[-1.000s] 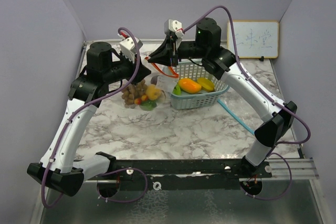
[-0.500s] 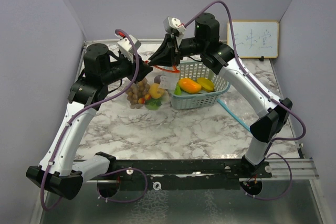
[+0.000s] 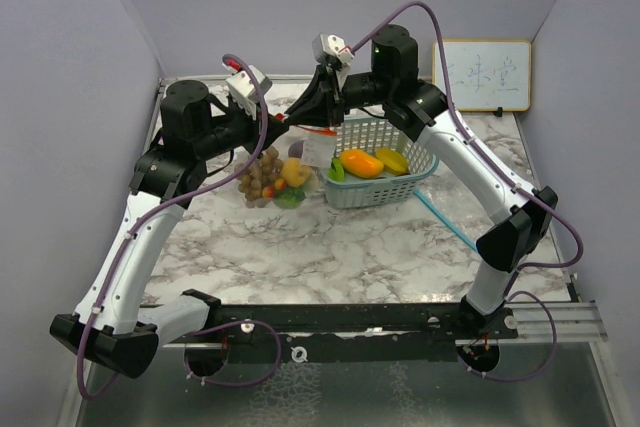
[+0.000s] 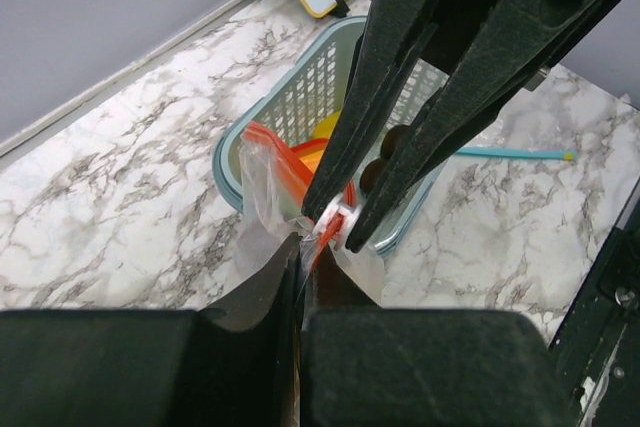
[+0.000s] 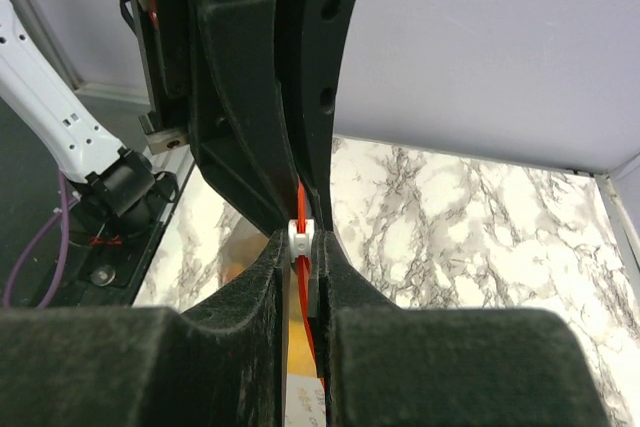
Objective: Place the food in the zip-top bag and seal the zipper
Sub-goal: Zip the zipper food storage bag, then place the zipper food storage bag at the center of the board.
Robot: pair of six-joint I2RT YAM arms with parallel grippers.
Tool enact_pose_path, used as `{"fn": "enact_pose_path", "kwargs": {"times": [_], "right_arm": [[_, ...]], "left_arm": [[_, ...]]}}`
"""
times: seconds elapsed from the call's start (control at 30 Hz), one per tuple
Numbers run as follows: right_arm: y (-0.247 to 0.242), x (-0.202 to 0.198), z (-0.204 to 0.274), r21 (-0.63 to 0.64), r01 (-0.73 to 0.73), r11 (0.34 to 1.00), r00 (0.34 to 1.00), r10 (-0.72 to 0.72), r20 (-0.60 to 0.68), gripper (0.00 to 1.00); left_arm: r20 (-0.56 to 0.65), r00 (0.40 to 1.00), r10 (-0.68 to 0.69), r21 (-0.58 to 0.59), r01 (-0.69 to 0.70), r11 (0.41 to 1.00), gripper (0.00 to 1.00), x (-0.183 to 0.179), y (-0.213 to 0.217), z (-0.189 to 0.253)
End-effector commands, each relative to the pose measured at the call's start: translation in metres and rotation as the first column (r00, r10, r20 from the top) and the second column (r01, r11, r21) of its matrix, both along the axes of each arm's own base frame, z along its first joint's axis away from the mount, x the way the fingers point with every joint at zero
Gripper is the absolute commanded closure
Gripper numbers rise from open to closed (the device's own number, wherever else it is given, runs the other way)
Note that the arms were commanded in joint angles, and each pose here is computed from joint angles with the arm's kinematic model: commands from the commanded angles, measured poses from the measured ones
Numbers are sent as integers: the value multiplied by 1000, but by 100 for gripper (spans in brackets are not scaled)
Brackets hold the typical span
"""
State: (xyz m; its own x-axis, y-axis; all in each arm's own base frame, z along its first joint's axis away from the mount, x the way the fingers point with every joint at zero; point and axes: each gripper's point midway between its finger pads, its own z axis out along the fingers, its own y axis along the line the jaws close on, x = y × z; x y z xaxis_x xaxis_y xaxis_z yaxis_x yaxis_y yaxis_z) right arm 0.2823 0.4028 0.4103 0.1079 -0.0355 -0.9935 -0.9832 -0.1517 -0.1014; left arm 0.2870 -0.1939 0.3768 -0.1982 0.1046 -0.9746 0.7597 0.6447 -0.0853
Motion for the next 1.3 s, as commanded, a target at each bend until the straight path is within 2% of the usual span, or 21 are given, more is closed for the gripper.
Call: {"fn": "enact_pose_path", "kwargs": {"times": [0.0,0.27,0.47,0.57,0.7,0.83,1.03,1.07,1.13,1.2,1.23,1.27], "right_arm": [[-16,20,-13,-37,66,997,998,-67,-19,90],[-32,42,-45,-86,122,989,991,-126,-52,90],[-52,71,-90,-169,247,954,960,-265,-92,91],[-63,85,-106,-204,328,923,932,-351,-88,91],[-78,113,-121,-248,476,844,859,-507,-73,91],[-98,140,-130,-286,623,728,749,-661,-51,92],[-119,156,-125,-300,736,607,631,-776,-20,87],[-123,158,-124,-302,752,585,609,-793,-20,73],[-130,160,-115,-289,788,544,560,-828,-31,39],[-141,162,-100,-263,836,483,488,-872,-49,19],[-151,165,-95,-262,866,425,426,-903,-55,7],[-164,170,-89,-267,900,344,341,-938,-58,1]], "left_arm": [[106,982,159,22,-162,986,100,11,27,33],[159,974,159,-35,-155,987,100,10,26,63],[238,899,368,35,-387,921,100,29,68,72],[260,873,412,40,-436,899,100,33,78,72],[267,850,454,41,-481,876,100,37,86,69],[285,820,496,46,-528,848,100,41,95,66],[275,786,554,50,-587,808,100,52,104,51],[273,768,580,43,-612,790,100,54,109,49],[279,722,633,18,-663,748,100,58,119,49],[278,670,688,-23,-712,702,100,62,129,46],[278,642,715,-45,-735,677,100,63,135,44],[274,608,745,-67,-761,646,100,64,141,41]]}}
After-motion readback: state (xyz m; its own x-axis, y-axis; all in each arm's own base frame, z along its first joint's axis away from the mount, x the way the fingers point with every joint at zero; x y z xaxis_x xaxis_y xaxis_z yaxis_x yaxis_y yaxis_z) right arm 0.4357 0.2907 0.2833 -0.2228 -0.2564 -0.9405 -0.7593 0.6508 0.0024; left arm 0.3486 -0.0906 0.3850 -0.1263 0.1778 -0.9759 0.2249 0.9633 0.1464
